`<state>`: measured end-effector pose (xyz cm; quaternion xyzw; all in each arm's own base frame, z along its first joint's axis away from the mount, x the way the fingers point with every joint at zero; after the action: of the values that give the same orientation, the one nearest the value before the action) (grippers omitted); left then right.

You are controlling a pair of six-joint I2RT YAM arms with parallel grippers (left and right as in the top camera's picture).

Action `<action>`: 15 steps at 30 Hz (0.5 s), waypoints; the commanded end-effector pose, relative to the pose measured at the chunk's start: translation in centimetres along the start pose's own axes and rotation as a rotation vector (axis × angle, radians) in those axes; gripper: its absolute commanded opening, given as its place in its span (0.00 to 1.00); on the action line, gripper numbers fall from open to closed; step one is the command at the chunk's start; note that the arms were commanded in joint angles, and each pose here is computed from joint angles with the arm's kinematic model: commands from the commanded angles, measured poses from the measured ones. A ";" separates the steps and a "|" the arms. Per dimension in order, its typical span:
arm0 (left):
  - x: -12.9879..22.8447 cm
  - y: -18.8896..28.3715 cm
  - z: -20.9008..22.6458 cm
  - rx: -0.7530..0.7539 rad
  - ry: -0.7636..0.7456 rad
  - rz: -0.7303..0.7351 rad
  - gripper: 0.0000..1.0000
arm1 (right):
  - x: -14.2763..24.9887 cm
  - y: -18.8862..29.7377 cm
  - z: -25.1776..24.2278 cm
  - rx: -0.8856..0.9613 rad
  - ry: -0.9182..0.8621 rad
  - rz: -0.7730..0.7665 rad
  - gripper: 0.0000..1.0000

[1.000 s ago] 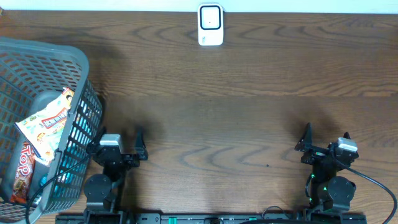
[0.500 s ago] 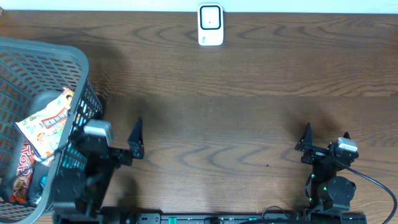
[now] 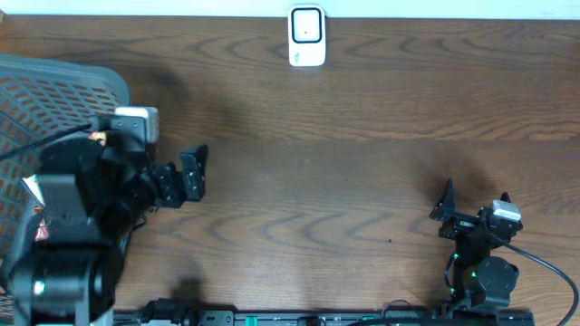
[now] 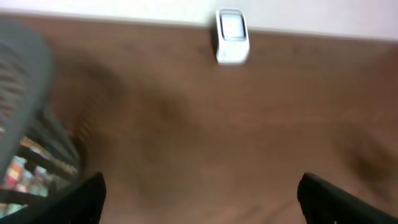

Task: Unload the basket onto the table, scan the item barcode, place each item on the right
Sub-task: 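Reach the left gripper into the basket and grasp the green wipes pack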

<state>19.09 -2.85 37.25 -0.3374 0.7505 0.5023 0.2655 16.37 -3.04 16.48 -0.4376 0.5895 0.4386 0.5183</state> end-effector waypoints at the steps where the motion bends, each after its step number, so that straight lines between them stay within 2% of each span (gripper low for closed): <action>1: -0.1 -1.2 -0.5 0.073 0.027 0.066 0.97 | 0.1 0.0 -0.2 0.020 -0.015 0.002 0.99; 5: -1.5 -0.6 -1.0 0.091 0.003 -0.010 0.98 | 0.1 0.0 -0.2 0.020 -0.015 0.002 0.99; 8: -3.5 0.7 -1.1 0.024 0.003 -0.094 0.98 | 0.1 0.0 -0.2 0.020 -0.015 0.002 0.99; 12: -6.9 2.7 1.0 -0.247 0.222 -0.232 0.98 | 0.1 0.0 -0.2 0.020 -0.015 0.002 0.99; 15: -8.8 4.1 2.8 -0.395 0.344 -0.286 0.98 | 0.1 0.0 -0.2 0.020 -0.015 0.002 0.99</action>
<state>21.13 -0.31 43.59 -0.4613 0.6921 0.5108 0.2171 16.37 -3.04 16.47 -0.4375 0.5895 0.4387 0.5182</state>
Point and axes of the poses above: each gripper's point midway between its finger pads, its own y axis back along the fingers, its own z axis along the line the jaws close on, x = y × z, the point moved 8 cm from there along y, back along the fingers, and after that the axes turned 10 degrees about y, right-handed, at the moved point
